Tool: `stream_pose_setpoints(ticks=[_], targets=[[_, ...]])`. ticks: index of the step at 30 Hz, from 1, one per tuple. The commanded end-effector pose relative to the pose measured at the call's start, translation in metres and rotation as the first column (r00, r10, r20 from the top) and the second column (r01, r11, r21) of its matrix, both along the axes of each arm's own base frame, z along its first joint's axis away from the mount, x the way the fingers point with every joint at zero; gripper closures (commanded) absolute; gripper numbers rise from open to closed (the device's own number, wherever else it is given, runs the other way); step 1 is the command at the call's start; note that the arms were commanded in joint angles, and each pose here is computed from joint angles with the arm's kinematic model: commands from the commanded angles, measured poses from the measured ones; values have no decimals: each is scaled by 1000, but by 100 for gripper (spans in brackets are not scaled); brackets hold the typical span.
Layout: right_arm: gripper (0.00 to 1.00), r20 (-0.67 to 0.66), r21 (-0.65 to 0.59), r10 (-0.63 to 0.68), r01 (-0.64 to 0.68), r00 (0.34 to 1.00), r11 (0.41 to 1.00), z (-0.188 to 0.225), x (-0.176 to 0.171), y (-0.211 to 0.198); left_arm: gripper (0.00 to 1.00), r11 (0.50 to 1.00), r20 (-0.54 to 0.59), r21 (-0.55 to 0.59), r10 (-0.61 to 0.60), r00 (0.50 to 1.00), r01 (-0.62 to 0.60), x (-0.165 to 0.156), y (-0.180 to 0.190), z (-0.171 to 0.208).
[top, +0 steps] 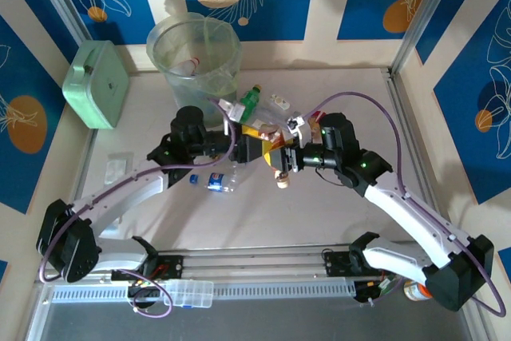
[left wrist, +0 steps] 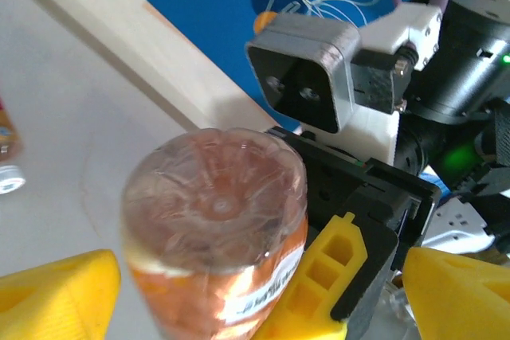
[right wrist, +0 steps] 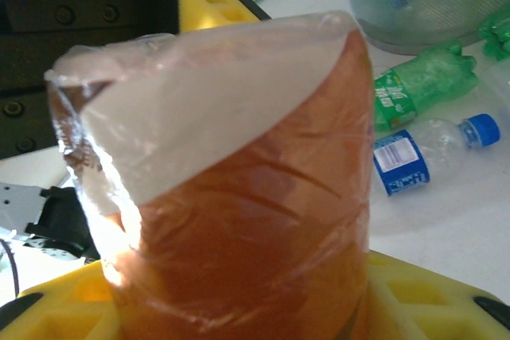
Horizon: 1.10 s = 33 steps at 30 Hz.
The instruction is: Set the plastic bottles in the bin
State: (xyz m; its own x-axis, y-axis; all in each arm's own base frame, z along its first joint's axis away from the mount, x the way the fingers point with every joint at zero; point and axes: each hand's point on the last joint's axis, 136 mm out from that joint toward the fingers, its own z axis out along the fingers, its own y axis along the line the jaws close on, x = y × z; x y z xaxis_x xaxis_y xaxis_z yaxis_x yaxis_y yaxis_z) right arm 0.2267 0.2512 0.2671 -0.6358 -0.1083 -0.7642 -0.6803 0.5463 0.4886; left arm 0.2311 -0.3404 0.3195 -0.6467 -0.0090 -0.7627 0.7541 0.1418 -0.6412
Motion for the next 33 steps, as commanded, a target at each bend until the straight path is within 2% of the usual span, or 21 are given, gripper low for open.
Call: stream_pose_setpoints(ticks=[1,11,16,20,23,25,29,31,33], targets=[[51,-10,59,45,-44,999,997,9,-13,2,10,998,79,-10,-62,995,63,-13,-13,18],[52,-19,95,88,-86,996,992,10,-29,1,18,997,103,8,-73,992,73,-17,-33,23],[52,2,107,86,-86,996,991,13,-33,-2,30,997,101,19,-81,992,79,-16,-43,20],[51,5,115,79,-79,997,990,12,-34,-4,47,997,93,24,-73,993,71,-11,-48,21],[51,11,112,61,-62,998,992,9,-34,-7,54,998,99,19,-63,993,62,-8,-49,25],[47,17,107,43,-45,999,993,7,-34,-10,55,998,106,14,-64,992,63,-8,-50,29],[22,40,90,-21,17,999,996,6,-29,-22,56,999,135,23,-44,990,41,-3,-49,36],[13,58,88,-43,38,997,995,8,-28,-27,56,999,164,50,-7,986,-1,4,-47,38],[9,75,92,-61,54,995,994,12,-28,-31,58,995,201,80,35,979,-52,14,-43,40]])
